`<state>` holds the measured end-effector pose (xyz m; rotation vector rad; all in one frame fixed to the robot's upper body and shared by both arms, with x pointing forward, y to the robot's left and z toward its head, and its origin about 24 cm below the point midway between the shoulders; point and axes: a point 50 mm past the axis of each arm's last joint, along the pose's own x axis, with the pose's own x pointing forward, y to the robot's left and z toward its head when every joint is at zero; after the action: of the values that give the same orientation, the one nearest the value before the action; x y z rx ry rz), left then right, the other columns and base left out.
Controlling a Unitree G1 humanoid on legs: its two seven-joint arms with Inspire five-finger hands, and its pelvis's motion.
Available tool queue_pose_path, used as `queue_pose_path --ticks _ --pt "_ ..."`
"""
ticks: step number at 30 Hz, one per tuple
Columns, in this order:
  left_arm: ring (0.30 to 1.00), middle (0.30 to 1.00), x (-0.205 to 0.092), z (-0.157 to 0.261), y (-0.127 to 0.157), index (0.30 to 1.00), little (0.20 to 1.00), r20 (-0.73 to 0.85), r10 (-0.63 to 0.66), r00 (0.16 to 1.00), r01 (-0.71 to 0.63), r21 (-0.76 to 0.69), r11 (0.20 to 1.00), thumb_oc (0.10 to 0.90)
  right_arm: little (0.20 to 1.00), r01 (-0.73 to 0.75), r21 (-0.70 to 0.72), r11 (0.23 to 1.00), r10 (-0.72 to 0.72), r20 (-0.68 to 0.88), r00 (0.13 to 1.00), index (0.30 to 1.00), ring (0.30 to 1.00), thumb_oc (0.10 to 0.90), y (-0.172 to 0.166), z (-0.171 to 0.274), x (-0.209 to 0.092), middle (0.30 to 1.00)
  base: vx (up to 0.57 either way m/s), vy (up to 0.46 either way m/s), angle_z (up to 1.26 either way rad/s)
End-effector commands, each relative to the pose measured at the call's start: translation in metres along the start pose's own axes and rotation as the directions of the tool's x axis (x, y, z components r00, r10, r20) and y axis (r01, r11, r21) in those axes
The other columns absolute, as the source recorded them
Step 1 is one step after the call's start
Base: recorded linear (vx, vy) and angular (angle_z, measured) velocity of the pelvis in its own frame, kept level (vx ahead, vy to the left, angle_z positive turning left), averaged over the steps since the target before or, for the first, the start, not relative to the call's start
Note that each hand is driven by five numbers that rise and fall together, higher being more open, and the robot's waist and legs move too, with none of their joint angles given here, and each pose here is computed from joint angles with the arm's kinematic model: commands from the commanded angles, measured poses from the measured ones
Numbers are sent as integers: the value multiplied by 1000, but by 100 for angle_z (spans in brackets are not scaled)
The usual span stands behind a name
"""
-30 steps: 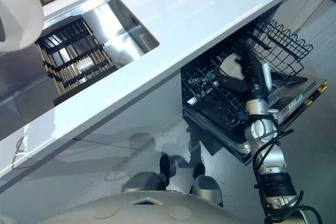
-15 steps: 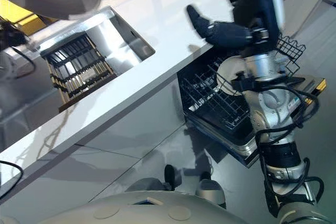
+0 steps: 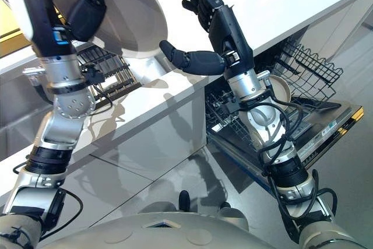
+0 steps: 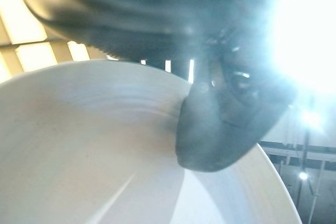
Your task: Pick up plates and place into dishwasher.
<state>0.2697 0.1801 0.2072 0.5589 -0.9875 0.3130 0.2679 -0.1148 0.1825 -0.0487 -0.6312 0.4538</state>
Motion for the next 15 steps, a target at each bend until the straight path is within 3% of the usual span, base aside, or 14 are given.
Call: queue_pose_path --ticks 1,10,11,12,13,14,15 --pt "300 300 16 26 -3 300 200 166 33 986 -14 -112 994 100 900 35 17 999 -38 242 970 900 900 800 4 35 23 900 0 0 0" --pt "300 300 -3 34 -26 300 200 161 -43 986 81 -238 968 100 900 70 91 993 -74 51 996 900 900 800 6 -1 10 900 0 0 0" --pt "300 300 -5 36 -27 300 200 169 -49 984 91 -247 965 100 807 77 87 993 -80 30 996 820 820 707 6 -5 9 820 0 0 0" --pt "300 300 -6 39 -29 300 200 183 -56 982 102 -255 962 100 483 94 76 993 -94 4 996 542 542 383 6 -9 7 542 0 0 0" --pt "300 300 -6 41 -30 300 200 198 -55 979 106 -256 961 100 258 108 69 992 -107 -19 994 349 349 158 5 -14 5 349 0 0 0" --pt "300 300 -7 44 -31 300 200 219 -54 974 109 -248 963 100 200 119 68 991 -116 -44 992 300 300 100 4 -18 3 300 0 0 0" --pt "300 300 -8 46 -30 300 200 237 -46 970 105 -241 965 100 200 128 65 990 -124 -61 990 300 300 100 3 -21 1 300 0 0 0"
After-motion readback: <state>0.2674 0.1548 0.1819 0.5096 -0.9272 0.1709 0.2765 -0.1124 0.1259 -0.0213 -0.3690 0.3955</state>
